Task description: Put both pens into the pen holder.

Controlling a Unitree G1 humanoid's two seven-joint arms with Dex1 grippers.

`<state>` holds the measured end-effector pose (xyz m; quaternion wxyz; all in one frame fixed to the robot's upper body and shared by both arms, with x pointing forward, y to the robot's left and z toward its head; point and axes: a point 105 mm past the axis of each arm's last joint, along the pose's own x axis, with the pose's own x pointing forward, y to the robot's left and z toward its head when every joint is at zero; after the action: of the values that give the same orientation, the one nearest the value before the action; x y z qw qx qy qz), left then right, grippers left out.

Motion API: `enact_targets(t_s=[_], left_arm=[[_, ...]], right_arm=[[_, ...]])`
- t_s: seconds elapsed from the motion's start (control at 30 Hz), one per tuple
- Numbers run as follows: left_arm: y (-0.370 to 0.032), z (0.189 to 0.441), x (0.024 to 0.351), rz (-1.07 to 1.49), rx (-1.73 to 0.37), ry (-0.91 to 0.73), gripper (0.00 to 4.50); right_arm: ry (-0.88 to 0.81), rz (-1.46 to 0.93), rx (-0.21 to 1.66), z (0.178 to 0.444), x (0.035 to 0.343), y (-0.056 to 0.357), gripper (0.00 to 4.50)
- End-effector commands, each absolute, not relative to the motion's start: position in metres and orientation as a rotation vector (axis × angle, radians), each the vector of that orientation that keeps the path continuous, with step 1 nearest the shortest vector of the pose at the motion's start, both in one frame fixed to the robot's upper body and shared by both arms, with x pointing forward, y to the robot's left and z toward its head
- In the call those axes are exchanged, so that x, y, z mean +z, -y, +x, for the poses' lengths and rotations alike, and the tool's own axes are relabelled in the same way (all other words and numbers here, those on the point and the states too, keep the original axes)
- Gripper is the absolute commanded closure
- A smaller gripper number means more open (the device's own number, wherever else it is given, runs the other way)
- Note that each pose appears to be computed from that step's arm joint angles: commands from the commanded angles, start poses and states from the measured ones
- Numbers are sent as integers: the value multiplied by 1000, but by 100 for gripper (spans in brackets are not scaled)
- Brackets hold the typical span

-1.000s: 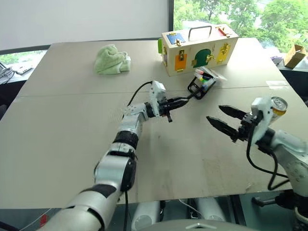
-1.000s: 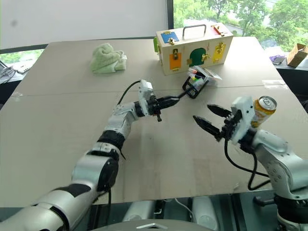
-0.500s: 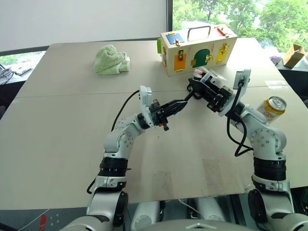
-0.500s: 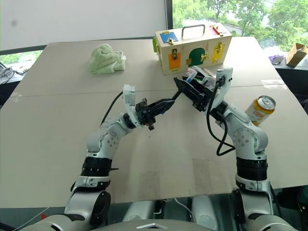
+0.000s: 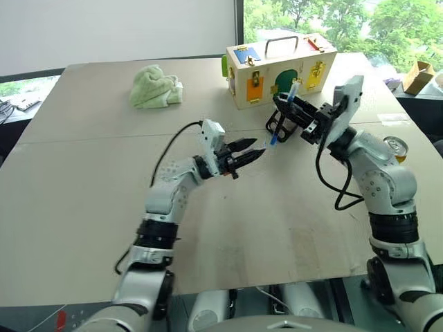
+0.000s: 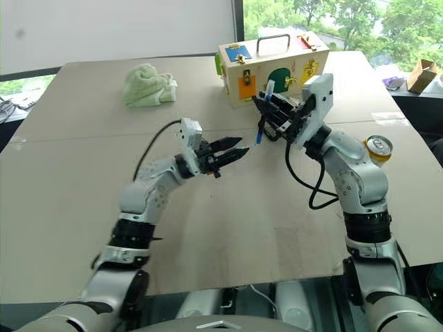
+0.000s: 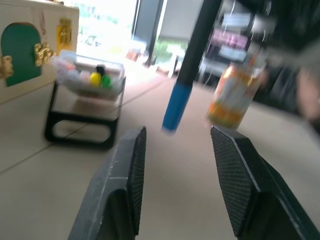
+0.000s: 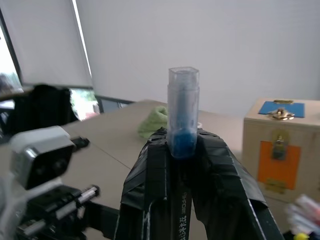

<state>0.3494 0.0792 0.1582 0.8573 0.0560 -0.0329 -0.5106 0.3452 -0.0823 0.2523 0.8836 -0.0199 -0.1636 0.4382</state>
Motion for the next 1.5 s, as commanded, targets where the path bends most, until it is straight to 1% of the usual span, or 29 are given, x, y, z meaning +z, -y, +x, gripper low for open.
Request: enact_targets(t_s=[0.03,0.13,0.17,0.27,0.4,0.63,0.9,0.93,0.97,1.0,1.03,1.07,1.17,1.23,1.3,1.37,1.4,1.5], left_arm=[[-82,353,194,279,-1002,178,232],[-89,356,210,333,-902,177,232],[-90,357,217,303,-865,176,232],[-88,348,231,228,-838,174,232],[-87,340,236,257,-820,170,232],[-91,339,236,223,-795,155,232],[-96,339,235,229,-771,150,232],[-97,339,234,230,-771,147,216],[-97,339,234,230,-770,146,216],[-97,339,234,230,-771,145,216],[-97,339,234,231,-771,144,216],[-97,339,234,234,-770,143,216],[-97,339,232,236,-772,136,216],[-98,339,231,242,-772,132,216],[-101,339,230,258,-761,138,216],[-104,338,228,275,-767,162,216],[-105,334,225,295,-780,175,216],[-122,329,204,383,-759,150,136]], right_arm=[[544,-273,884,343,292,76,439],[645,-482,818,351,306,73,439],[673,-527,800,354,308,72,439],[700,-565,775,361,309,71,439],[675,-724,768,377,288,64,439],[664,-790,748,398,273,59,439],[587,-817,735,415,251,65,439],[568,-814,729,418,248,67,332],[551,-817,722,421,245,68,299],[542,-823,710,423,244,70,247],[547,-828,694,424,244,71,206],[561,-835,674,425,246,72,156],[603,-802,653,424,256,72,33],[670,-739,653,417,269,72,33],[738,-611,678,405,280,70,33],[744,-494,730,394,279,70,33],[724,-451,762,389,272,70,33],[581,-310,910,365,234,72,29]])
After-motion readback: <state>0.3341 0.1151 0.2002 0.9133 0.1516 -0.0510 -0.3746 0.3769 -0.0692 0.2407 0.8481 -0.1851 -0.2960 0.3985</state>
